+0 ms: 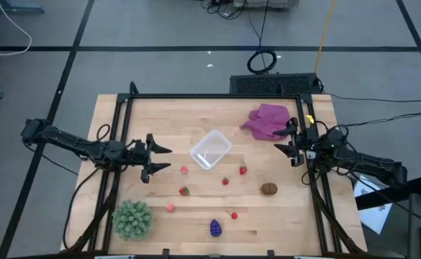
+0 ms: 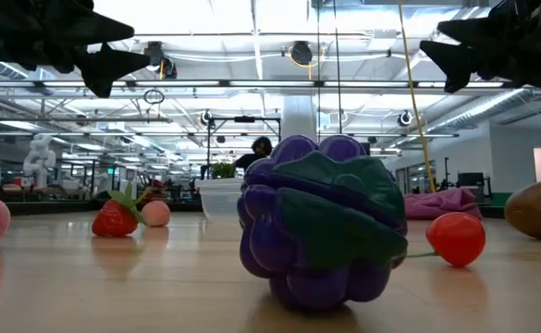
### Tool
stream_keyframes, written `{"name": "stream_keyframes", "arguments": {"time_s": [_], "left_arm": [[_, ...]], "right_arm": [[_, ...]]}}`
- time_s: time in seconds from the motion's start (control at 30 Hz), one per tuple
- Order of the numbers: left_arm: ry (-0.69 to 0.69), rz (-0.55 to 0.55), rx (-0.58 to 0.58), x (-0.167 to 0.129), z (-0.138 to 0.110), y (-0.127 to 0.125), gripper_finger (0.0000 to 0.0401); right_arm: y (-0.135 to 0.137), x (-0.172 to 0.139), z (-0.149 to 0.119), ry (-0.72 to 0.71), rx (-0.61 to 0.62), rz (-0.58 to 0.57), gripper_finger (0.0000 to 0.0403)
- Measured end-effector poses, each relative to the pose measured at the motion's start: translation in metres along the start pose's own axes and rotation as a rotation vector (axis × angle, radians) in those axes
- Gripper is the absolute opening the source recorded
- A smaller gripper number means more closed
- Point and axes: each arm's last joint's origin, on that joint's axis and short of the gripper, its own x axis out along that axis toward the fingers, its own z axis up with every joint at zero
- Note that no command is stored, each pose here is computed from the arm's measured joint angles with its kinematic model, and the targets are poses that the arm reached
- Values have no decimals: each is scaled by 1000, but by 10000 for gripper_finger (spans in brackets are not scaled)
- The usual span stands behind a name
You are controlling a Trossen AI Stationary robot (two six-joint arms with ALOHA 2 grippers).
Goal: Pick and placing Produce into tupperware
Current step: Put the kiwi into the transparent bin
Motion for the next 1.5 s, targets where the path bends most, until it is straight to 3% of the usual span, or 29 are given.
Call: {"name": "stream_keyframes", "arguments": {"time_s": [0.17, 0.8, 0.9, 1.03, 1.17, 1.33, 1.5], "left_arm": [[1, 3, 1, 0, 0, 0, 257], [-50, 37, -35, 0, 4, 1, 257], [-107, 50, -52, 0, 10, 1, 257], [-202, 48, 12, 0, 31, -2, 257], [-221, 97, 81, 1, 68, -6, 257], [-106, 119, 106, -6, 128, -14, 257], [-36, 102, 82, -20, 176, -20, 257]], "right_arm": [[1, 0, 6, -59, 128, 15, 215], [2, -1, 11, -106, 116, 26, 215], [4, -2, 21, -205, 78, 51, 215], [11, -9, 43, -416, -17, 108, 215], [23, -6, 111, -510, -144, 167, 215], [26, 23, 189, -269, -137, 125, 215], [25, 63, 257, -153, -131, 154, 215]]}}
